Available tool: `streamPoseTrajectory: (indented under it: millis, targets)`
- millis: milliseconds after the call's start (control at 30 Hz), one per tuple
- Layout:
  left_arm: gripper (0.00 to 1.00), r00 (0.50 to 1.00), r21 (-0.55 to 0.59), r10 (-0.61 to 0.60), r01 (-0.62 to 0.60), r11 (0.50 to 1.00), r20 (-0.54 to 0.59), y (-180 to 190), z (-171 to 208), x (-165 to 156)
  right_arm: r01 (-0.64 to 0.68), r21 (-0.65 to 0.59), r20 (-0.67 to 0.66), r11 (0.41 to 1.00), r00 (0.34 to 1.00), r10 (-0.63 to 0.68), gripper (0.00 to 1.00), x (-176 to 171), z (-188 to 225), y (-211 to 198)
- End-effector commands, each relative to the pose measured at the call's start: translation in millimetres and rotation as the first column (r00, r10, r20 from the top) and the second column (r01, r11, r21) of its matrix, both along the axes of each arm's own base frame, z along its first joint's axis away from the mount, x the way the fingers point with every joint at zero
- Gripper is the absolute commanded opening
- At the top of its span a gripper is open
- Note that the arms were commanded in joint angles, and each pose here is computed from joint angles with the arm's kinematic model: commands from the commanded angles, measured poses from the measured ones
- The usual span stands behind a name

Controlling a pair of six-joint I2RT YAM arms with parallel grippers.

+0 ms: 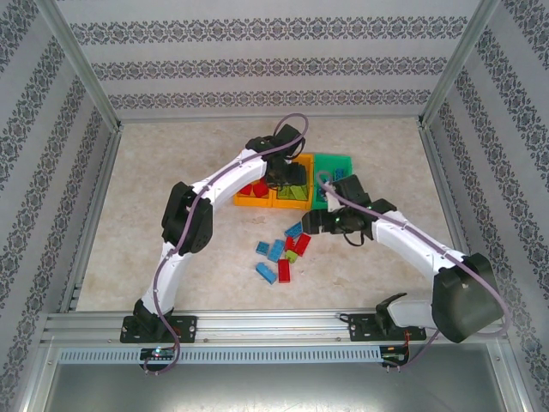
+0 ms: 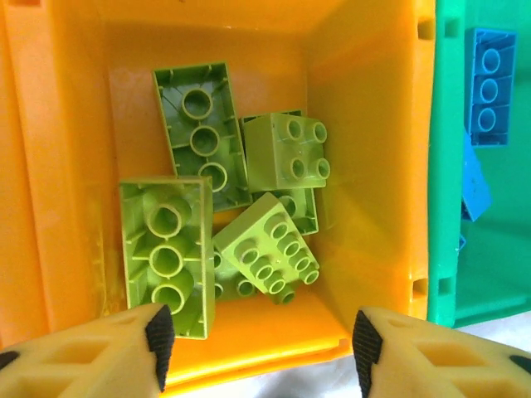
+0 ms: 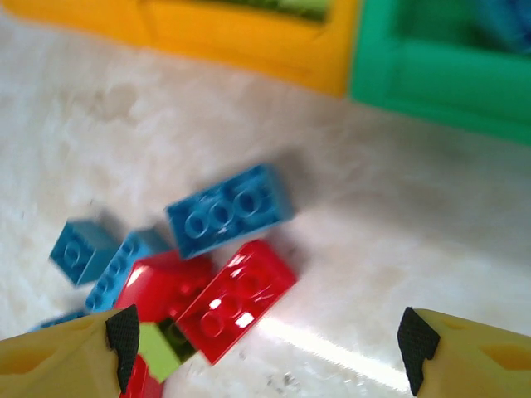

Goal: Sort the legos into containers by color

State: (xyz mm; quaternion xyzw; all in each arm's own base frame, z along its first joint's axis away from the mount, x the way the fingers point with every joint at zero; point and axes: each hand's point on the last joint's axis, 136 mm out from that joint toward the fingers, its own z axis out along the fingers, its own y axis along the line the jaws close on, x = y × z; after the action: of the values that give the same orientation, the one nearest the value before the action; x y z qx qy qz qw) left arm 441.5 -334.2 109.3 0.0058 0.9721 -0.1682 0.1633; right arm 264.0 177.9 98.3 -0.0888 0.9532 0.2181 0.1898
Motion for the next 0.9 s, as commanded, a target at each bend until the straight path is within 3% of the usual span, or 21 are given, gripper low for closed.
streamPoseTrajectory:
  millis: [0, 300, 433, 667, 867]
  targets:
    - [0.66, 1.000, 0.015, -0.005, 0.005, 1.000, -0.007, 10, 9, -2, -0.140, -0.029, 0.066, 0.990, 0.988, 0.142, 0.84, -16, 4, 21]
    - [1.00, 0.998, -0.079, 0.044, -0.041, 0.996, 0.038, 35, 49, -16, -0.396, -0.163, 0.123, 0.904, 0.901, 0.417, 0.85, -32, -5, 60]
    - [1.00, 0.995, -0.142, 0.096, -0.092, 0.986, 0.017, 60, 49, -28, -0.477, -0.217, 0.118, 0.852, 0.854, 0.507, 0.85, -36, -11, 74]
    - [1.00, 0.986, -0.153, 0.166, -0.164, 0.974, -0.002, 101, 48, -44, -0.553, -0.325, 0.044, 0.767, 0.801, 0.596, 0.84, -33, -29, 75]
    - [1.00, 0.977, -0.213, 0.211, -0.209, 0.954, -0.015, 117, 53, -49, -0.621, -0.385, -0.012, 0.682, 0.743, 0.670, 0.77, -32, -38, 70]
